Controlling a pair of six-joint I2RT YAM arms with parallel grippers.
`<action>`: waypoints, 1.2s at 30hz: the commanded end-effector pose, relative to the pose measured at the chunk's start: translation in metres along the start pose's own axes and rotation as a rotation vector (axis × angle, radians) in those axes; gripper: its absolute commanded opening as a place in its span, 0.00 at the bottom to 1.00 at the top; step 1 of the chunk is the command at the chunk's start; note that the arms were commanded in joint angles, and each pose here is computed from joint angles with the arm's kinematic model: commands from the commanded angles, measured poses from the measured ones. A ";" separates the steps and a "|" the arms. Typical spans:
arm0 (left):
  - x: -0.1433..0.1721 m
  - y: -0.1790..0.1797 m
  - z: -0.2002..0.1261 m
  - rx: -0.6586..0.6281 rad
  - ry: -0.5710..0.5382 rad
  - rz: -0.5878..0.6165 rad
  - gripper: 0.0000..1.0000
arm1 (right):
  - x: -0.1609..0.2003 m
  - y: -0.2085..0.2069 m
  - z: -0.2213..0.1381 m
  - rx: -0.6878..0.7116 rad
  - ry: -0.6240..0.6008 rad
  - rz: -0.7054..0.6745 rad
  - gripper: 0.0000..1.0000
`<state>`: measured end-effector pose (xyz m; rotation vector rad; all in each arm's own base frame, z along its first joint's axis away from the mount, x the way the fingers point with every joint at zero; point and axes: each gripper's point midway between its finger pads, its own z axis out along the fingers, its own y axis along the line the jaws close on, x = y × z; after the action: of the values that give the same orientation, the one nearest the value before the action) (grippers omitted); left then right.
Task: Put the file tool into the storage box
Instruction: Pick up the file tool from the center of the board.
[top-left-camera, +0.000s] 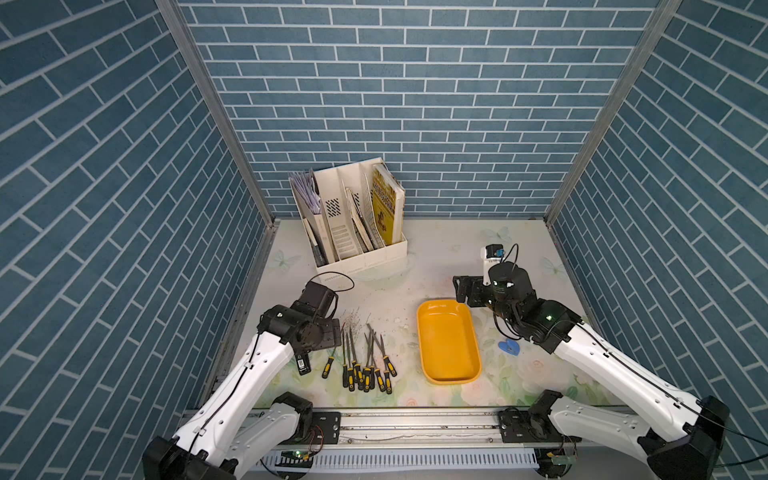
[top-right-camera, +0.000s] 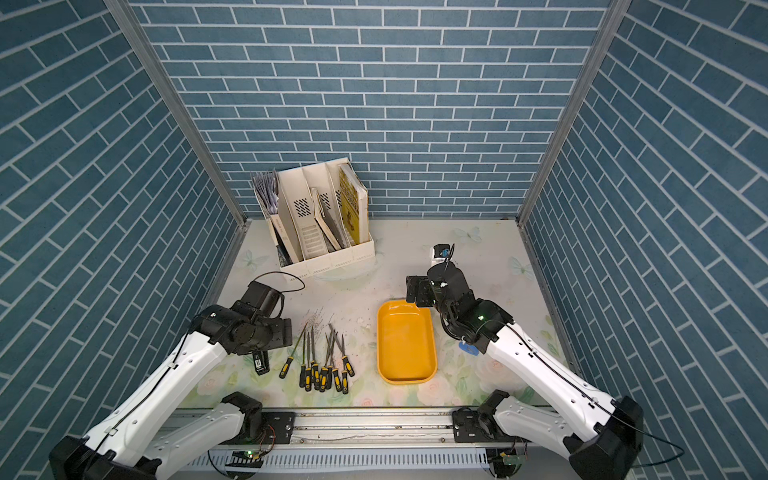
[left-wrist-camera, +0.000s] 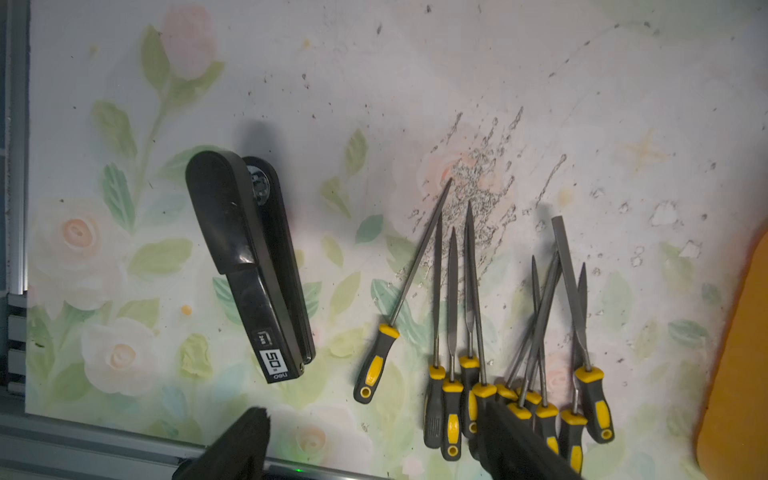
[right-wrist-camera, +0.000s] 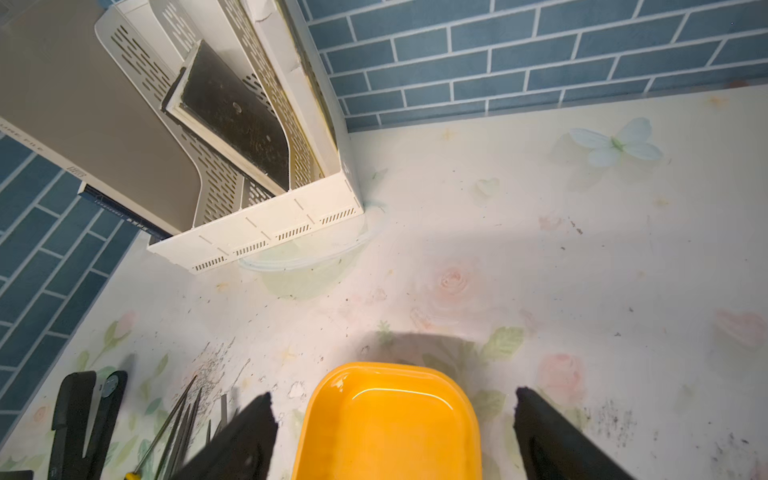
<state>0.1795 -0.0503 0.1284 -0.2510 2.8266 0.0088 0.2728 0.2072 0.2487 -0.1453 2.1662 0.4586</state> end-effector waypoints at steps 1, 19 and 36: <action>0.026 0.003 0.005 -0.032 0.085 -0.016 0.74 | 0.006 0.014 0.000 -0.011 0.040 0.025 0.88; 0.045 -0.002 0.047 -0.115 0.080 -0.174 0.68 | 0.021 0.077 0.009 -0.163 0.100 -0.040 0.85; 0.052 -0.002 0.087 -0.165 0.121 -0.206 0.66 | 0.034 0.083 0.015 -0.184 0.111 -0.044 0.83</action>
<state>0.1507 -0.0613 0.0296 -0.5664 2.9385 0.1669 0.2425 0.2867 0.2365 -0.3447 2.2244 0.6071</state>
